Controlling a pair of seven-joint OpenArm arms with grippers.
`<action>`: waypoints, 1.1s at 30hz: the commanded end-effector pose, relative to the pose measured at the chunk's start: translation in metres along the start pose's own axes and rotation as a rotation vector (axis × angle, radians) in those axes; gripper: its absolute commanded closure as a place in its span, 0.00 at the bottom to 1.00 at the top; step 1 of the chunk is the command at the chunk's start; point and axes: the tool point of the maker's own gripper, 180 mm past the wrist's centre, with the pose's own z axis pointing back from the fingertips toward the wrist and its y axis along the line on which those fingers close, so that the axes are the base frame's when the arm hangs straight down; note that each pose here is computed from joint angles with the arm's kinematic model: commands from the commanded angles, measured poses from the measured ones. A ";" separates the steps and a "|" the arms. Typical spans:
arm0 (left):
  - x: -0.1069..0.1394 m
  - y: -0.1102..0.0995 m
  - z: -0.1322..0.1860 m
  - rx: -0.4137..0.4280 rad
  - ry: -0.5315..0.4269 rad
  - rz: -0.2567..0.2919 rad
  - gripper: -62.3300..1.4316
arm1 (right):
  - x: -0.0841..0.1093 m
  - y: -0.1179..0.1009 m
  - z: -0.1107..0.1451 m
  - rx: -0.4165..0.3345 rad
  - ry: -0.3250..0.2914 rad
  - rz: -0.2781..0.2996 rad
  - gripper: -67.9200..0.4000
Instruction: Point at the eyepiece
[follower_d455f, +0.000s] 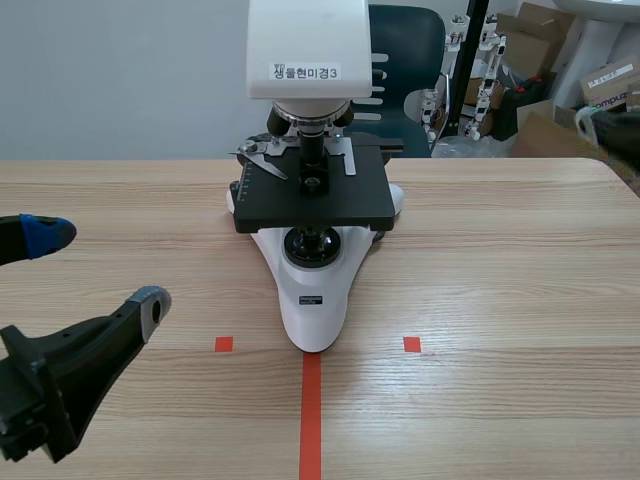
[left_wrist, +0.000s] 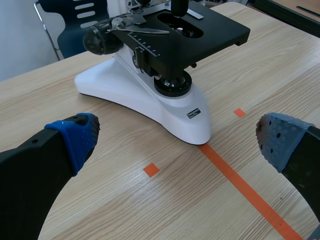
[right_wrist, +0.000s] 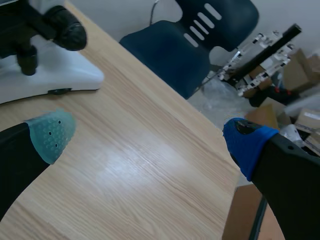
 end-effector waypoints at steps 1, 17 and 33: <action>0.009 -0.003 -0.001 -0.005 -0.034 0.006 0.00 | 0.015 -0.022 -0.002 -0.055 -0.048 0.005 0.00; 0.009 -0.003 -0.001 -0.005 -0.034 0.006 0.00 | 0.096 -0.071 0.009 -0.010 -0.327 -0.050 0.00; 0.009 -0.003 -0.001 -0.005 -0.034 0.006 0.00 | 0.090 -0.105 0.021 -0.199 -0.445 -0.185 0.00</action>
